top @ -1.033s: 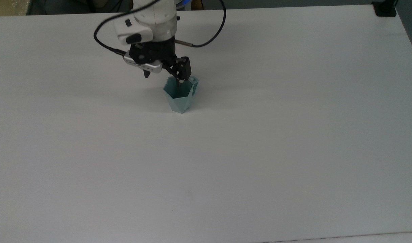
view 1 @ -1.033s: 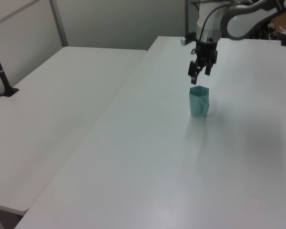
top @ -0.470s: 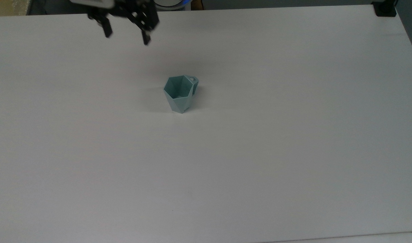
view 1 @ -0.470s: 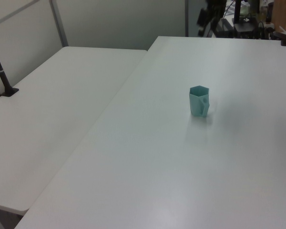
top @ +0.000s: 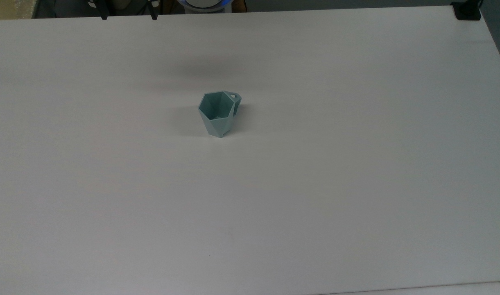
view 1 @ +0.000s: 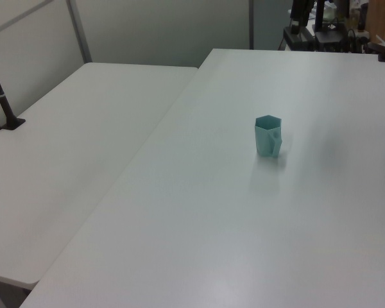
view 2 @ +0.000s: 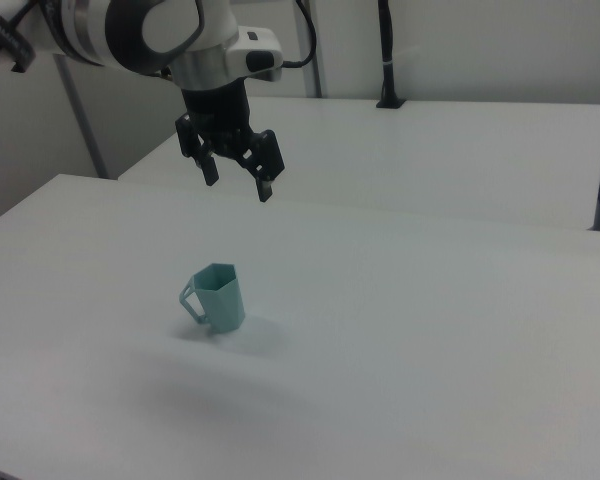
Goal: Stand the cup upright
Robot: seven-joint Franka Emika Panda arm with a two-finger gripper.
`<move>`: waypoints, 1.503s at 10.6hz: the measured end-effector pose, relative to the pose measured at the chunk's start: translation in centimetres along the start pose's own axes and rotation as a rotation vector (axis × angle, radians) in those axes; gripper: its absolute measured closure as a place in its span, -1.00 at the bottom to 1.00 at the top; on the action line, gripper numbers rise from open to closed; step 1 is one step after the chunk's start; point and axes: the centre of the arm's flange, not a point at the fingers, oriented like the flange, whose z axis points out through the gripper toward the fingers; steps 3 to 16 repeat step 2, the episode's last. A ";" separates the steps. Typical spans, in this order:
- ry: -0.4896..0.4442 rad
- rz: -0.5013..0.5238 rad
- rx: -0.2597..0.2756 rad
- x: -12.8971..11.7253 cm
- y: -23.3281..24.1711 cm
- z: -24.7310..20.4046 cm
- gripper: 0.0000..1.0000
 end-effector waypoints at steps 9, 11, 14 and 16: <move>-0.043 -0.014 -0.015 -0.5 -0.2 0.3 -1.00; -0.043 -0.014 -0.015 -0.5 -0.2 0.3 -1.00; -0.043 -0.014 -0.015 -0.5 -0.2 0.3 -1.00; -0.043 -0.014 -0.015 -0.5 -0.2 0.3 -1.00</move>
